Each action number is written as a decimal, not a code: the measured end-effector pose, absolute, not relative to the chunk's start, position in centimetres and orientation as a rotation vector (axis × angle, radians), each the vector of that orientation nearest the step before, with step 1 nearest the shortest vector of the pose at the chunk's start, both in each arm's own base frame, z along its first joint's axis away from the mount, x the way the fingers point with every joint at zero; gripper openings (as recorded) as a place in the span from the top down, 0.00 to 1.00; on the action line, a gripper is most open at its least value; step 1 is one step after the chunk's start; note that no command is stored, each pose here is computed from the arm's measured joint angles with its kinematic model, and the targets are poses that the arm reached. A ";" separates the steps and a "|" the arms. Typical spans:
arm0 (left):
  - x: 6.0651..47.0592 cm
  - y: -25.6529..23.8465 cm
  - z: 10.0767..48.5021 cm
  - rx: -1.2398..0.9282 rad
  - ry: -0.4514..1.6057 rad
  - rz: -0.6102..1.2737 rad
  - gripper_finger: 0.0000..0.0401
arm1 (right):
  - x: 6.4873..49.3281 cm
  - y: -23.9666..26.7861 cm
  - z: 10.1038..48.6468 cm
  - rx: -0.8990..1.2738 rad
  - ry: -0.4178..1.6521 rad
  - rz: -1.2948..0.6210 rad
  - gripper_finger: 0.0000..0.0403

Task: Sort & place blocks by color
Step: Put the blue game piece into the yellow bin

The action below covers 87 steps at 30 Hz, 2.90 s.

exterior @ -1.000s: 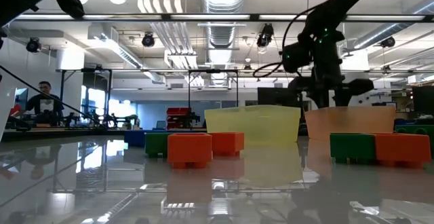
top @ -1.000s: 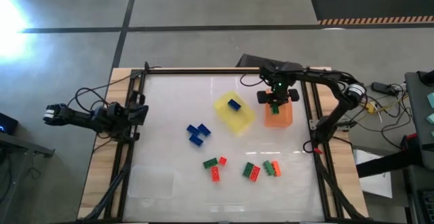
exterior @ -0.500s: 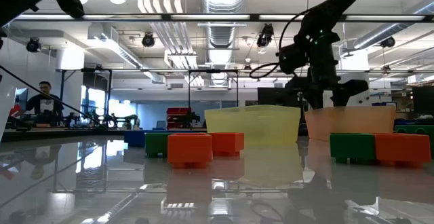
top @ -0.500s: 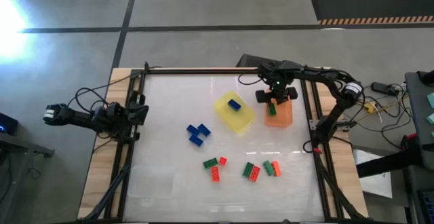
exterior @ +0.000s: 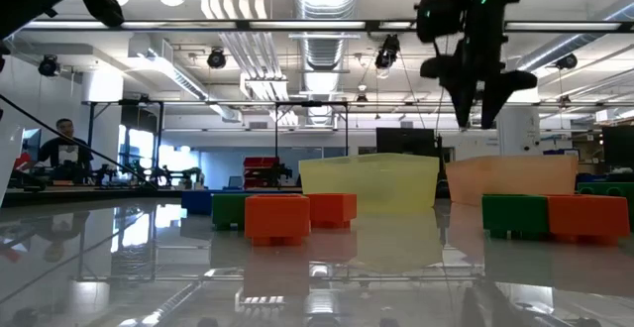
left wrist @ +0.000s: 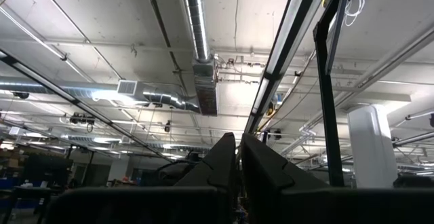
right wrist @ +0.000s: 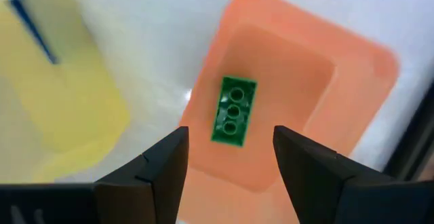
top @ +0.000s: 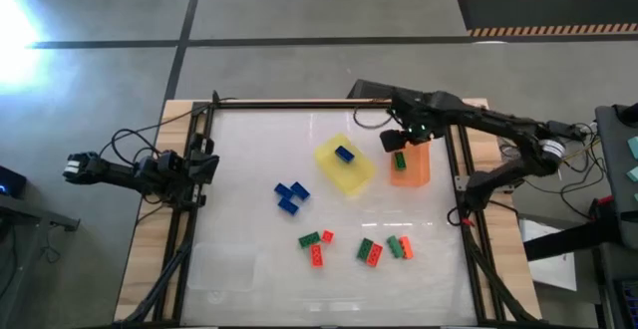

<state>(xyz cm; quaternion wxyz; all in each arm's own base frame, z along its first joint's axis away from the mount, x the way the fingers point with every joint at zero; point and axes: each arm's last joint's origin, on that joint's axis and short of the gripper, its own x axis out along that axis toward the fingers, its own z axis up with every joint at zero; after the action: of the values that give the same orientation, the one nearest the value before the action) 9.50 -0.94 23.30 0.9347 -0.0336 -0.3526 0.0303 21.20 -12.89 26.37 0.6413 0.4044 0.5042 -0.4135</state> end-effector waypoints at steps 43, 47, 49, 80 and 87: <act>13.7 -1.4 25.9 -0.201 -0.583 0.079 0.98 | 19.2 7.1 22.6 -0.145 0.092 -0.040 0.90; 16.1 -1.8 26.5 -0.246 -0.478 0.072 0.98 | 18.6 6.9 23.0 -0.177 0.078 -0.039 0.91; 17.5 -2.0 26.7 -0.282 -0.375 0.070 0.98 | 18.2 6.7 23.1 -0.181 0.080 -0.038 0.91; 30.1 -4.8 21.0 0.117 1.157 -0.156 0.83 | 15.6 5.6 23.8 -0.201 0.022 -0.013 0.91; 30.7 -4.6 19.8 0.267 1.181 -0.140 0.52 | 15.6 5.7 23.8 -0.177 0.023 0.013 0.91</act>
<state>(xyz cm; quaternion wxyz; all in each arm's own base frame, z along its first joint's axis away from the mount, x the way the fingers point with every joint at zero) 30.70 -4.63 19.84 0.8199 0.1255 0.5547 -0.0658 15.59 5.68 23.78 0.9960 -0.0885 0.0117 0.0063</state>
